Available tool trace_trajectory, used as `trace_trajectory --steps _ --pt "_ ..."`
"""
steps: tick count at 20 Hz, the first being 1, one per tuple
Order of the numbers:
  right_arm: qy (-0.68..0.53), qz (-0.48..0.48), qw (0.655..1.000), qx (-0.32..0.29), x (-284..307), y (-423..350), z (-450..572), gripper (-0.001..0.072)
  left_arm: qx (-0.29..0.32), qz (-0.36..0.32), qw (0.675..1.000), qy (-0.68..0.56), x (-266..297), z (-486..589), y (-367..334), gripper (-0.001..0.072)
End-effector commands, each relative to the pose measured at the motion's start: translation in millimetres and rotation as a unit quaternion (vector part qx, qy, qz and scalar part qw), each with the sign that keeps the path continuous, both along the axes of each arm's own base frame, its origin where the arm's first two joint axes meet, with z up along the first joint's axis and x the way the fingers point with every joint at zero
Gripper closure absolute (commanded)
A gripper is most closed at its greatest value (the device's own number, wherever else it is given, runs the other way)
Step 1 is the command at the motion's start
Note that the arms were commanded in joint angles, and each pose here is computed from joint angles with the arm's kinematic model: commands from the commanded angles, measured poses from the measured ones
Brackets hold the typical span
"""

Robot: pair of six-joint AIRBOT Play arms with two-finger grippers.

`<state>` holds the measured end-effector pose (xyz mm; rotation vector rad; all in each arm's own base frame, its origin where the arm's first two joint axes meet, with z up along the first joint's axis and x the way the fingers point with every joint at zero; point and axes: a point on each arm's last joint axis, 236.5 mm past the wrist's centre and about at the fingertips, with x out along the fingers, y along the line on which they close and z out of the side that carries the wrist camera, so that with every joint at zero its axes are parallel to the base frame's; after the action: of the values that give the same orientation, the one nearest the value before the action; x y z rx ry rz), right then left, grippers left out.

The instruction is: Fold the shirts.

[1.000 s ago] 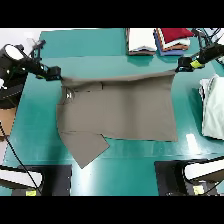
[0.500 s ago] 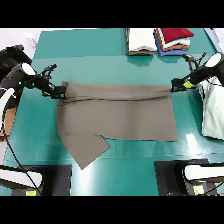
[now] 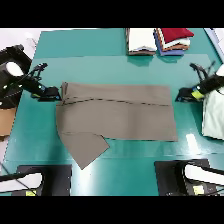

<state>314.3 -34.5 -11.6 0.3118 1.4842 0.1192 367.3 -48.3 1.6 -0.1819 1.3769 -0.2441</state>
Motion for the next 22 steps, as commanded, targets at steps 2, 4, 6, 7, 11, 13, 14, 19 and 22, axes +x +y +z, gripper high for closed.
trace_trajectory --steps 2,4,6,7,11,13,14,19,22 --pt "0.084 -0.076 0.993 0.044 -102 -10 -31 0.0183 -0.006 0.016 1.000 0.019 -75 -2 -3 0.0227" --pt "0.117 -0.100 0.986 0.068 -136 -3 -52 0.0185 -0.011 0.018 0.999 0.037 -104 -16 -7 0.0227" --pt "0.127 -0.109 0.983 0.076 -150 6 -66 0.0187 -0.013 0.027 0.998 0.052 -120 -28 -7 0.0227" --pt "0.126 -0.109 0.982 0.087 -151 15 -70 0.0212 -0.014 0.029 0.998 0.059 -124 -33 -8 0.0228" --pt "0.146 -0.075 0.978 0.126 -153 53 -86 0.0246 -0.013 0.035 0.998 0.055 -123 -37 -7 0.0227" --pt "0.144 -0.048 0.981 0.121 -148 64 -93 0.0412 -0.012 0.034 0.998 0.057 -124 -37 -7 0.0227" --pt "0.137 -0.035 0.983 0.113 -144 67 -94 0.0560 -0.012 0.032 0.998 0.060 -127 -37 -7 0.0227" --pt "0.065 -0.001 0.995 0.080 -130 71 -74 0.0694 -0.016 0.052 0.996 0.077 -154 -46 -10 0.0227" --pt "0.024 0.001 0.997 0.067 -123 69 -60 0.0694 -0.045 0.066 0.990 0.115 -180 -65 -23 0.0228"
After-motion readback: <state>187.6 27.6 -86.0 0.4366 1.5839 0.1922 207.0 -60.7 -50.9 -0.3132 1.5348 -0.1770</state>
